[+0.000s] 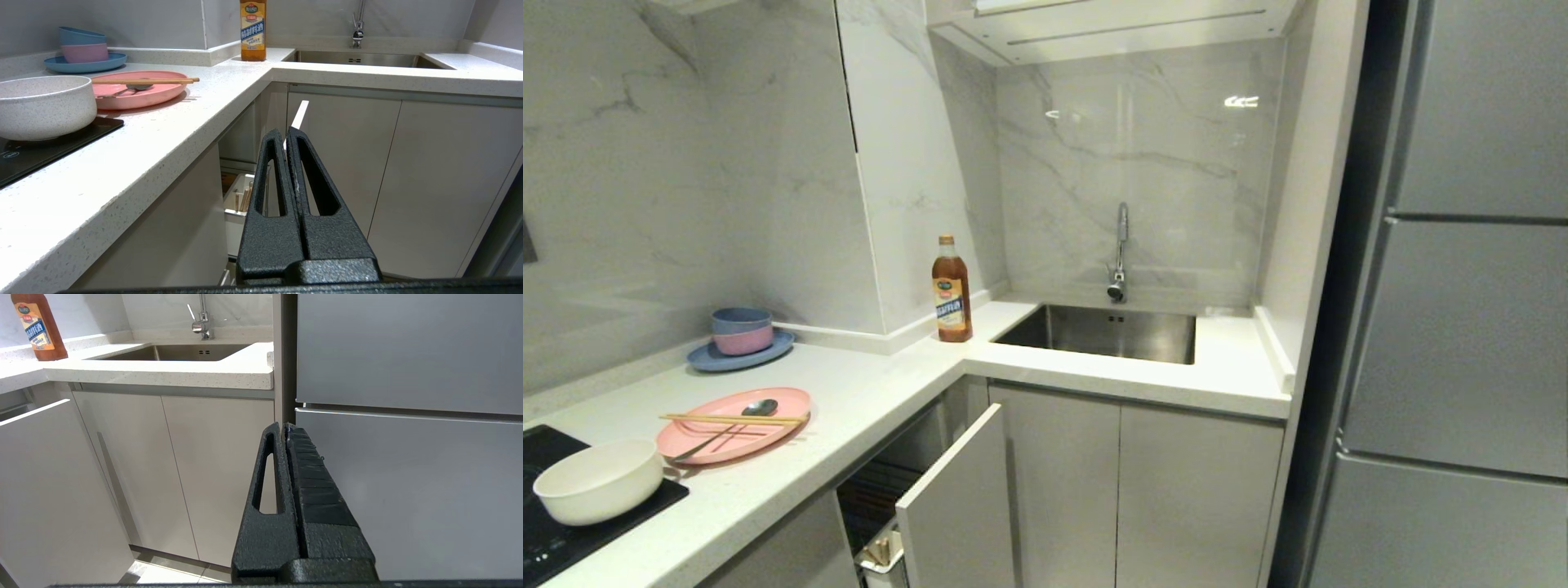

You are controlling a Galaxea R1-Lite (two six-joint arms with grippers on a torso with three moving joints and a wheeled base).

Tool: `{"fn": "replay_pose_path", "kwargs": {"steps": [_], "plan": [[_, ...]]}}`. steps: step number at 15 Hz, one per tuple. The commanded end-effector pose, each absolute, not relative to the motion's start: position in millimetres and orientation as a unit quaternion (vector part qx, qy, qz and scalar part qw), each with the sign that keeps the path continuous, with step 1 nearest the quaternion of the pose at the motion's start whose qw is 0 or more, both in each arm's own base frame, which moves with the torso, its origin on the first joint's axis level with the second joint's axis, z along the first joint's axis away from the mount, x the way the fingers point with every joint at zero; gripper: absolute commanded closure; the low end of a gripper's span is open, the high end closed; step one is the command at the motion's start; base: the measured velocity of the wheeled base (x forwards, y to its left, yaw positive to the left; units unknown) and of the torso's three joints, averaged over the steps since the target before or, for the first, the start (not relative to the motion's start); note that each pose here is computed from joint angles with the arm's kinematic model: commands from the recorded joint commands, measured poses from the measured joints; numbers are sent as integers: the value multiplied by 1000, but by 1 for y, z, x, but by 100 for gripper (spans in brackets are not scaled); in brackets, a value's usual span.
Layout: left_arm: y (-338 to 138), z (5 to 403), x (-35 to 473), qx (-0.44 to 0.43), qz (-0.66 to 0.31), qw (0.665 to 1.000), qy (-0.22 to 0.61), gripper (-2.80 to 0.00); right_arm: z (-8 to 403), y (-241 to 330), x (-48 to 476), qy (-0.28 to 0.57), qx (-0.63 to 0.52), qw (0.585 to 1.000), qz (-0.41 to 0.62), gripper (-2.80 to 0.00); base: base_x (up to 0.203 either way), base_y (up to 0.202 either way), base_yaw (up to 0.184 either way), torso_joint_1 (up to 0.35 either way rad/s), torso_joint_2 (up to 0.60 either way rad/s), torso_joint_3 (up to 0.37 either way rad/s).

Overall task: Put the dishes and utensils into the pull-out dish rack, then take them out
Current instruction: Open the cupboard

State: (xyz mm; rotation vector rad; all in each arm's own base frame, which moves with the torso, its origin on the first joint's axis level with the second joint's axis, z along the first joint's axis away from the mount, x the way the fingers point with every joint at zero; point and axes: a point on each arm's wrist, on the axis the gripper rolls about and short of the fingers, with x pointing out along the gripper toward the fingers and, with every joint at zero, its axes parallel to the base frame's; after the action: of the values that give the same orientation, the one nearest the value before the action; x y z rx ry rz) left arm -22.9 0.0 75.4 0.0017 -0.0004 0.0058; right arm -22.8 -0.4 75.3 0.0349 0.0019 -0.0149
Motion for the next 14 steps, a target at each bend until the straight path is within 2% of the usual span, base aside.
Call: {"fn": "replay_pose_path", "kwargs": {"steps": [1,14], "plan": [[0,75,-23,1,3,1000,-1,0,75,0,-22,3,18,1000,-7,0,0,0,0,0,0,0],[0,75,-23,1,3,1000,0,0,75,0,-23,1,18,1000,-7,0,0,0,0,0,0,0]]}}
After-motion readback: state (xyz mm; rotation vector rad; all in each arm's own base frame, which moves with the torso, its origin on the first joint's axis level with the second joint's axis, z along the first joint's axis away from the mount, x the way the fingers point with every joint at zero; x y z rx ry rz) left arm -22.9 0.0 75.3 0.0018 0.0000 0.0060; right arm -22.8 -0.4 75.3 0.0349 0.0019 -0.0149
